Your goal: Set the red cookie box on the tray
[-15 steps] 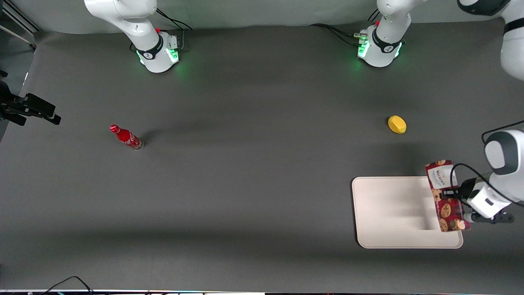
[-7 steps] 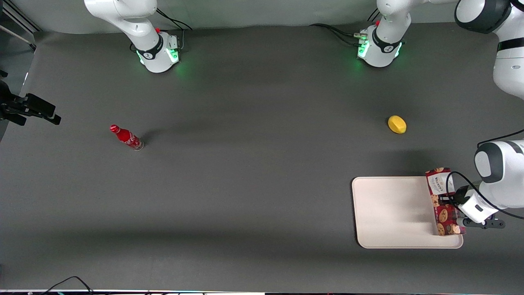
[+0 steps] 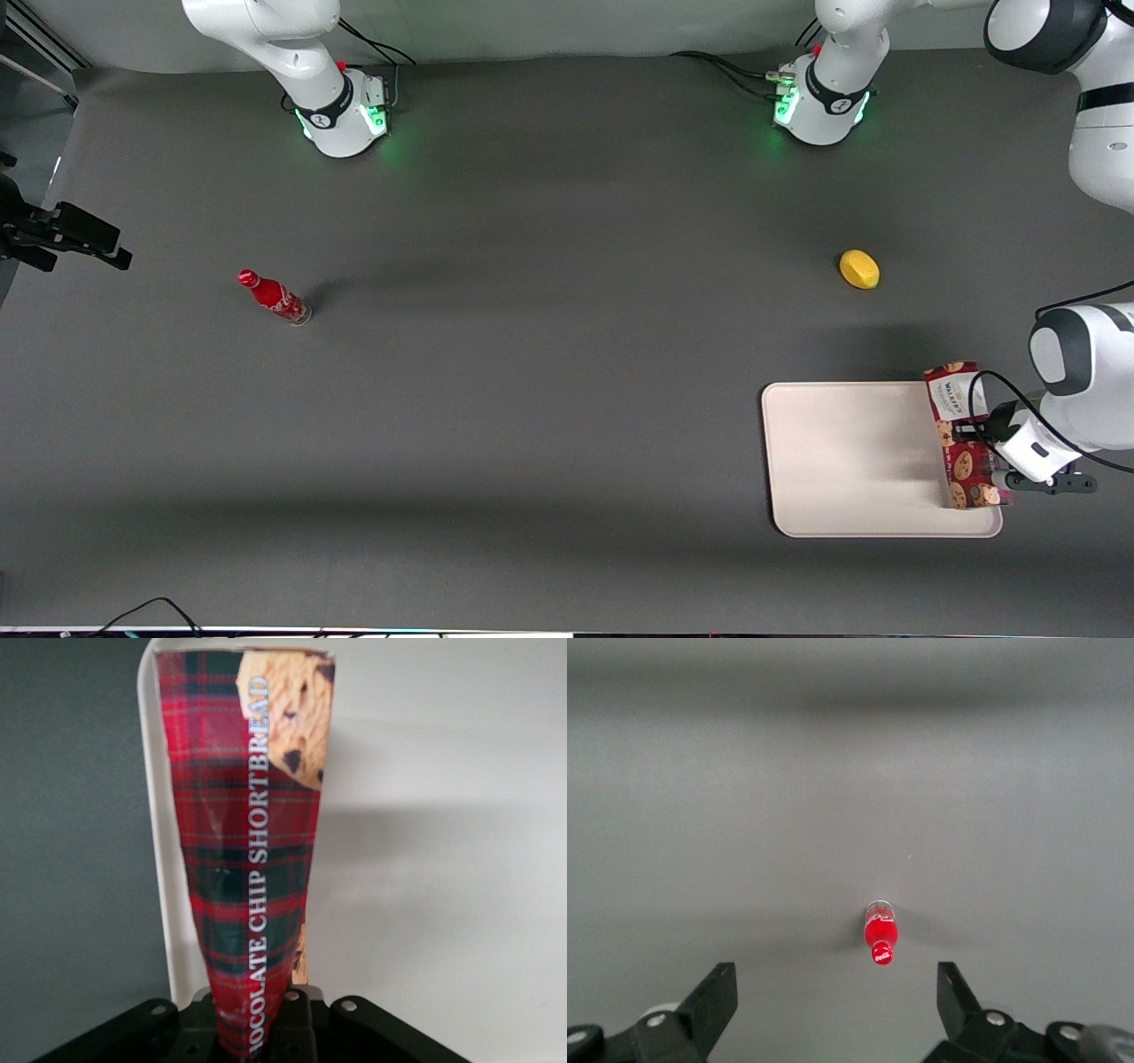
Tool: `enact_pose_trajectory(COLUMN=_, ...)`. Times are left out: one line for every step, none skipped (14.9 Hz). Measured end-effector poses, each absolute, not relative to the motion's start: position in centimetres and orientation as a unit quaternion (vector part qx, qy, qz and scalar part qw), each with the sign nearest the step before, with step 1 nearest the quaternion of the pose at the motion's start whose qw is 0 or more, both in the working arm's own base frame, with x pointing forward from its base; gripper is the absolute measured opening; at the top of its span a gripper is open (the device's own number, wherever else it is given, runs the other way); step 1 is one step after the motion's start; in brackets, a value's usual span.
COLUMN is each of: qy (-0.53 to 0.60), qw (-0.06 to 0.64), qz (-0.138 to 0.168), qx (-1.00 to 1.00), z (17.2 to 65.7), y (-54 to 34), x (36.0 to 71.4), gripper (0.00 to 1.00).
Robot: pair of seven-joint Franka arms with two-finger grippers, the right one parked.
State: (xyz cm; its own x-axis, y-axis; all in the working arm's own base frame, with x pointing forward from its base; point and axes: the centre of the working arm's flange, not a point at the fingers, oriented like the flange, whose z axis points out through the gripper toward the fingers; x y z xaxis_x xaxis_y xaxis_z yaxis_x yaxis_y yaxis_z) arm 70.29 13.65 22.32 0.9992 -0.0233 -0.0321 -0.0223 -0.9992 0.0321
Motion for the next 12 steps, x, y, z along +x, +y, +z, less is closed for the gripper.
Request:
enact_pose_trajectory(qy=-0.01, qw=0.015, qz=-0.017, qx=1.0, z=22.2, y=13.9, x=70.2, gripper=0.13)
enact_pose_trajectory(qy=-0.01, qw=0.015, qz=-0.018, qx=1.0, z=22.1, y=13.9, x=70.2, gripper=0.14)
enact_pose_trajectory(qy=-0.01, qw=0.015, qz=-0.018, qx=1.0, z=22.1, y=13.9, x=70.2, gripper=0.2)
enact_pose_trajectory(qy=-0.01, qw=0.015, qz=-0.017, qx=1.0, z=22.1, y=13.9, x=70.2, gripper=0.29)
enact_pose_trajectory(qy=-0.01, qw=0.015, qz=-0.017, qx=1.0, z=22.2, y=13.9, x=70.3, gripper=0.39)
enact_pose_trajectory(qy=-0.009, qw=0.015, qz=-0.016, qx=1.0, z=22.3, y=13.9, x=70.3, gripper=0.52)
enact_pose_trajectory(qy=-0.01, qw=0.015, qz=-0.015, qx=1.0, z=22.4, y=13.9, x=70.4, gripper=0.61)
enact_pose_trajectory(qy=-0.01, qw=0.015, qz=-0.013, qx=1.0, z=22.5, y=13.9, x=70.5, gripper=0.71)
enact_pose_trajectory(qy=-0.01, qw=0.014, qz=-0.009, qx=1.0, z=23.1, y=13.8, x=70.7, gripper=0.81)
enact_pose_trajectory(qy=-0.01, qw=0.012, qz=-0.006, qx=1.0, z=24.0, y=13.9, x=71.0, gripper=0.93)
enact_pose_trajectory(qy=-0.01, qw=0.01, qz=-0.012, qx=1.0, z=25.4, y=13.9, x=71.2, gripper=1.0)
enact_pose_trajectory(qy=-0.012, qw=0.008, qz=-0.023, qx=1.0, z=27.2, y=13.7, x=71.3, gripper=1.0)
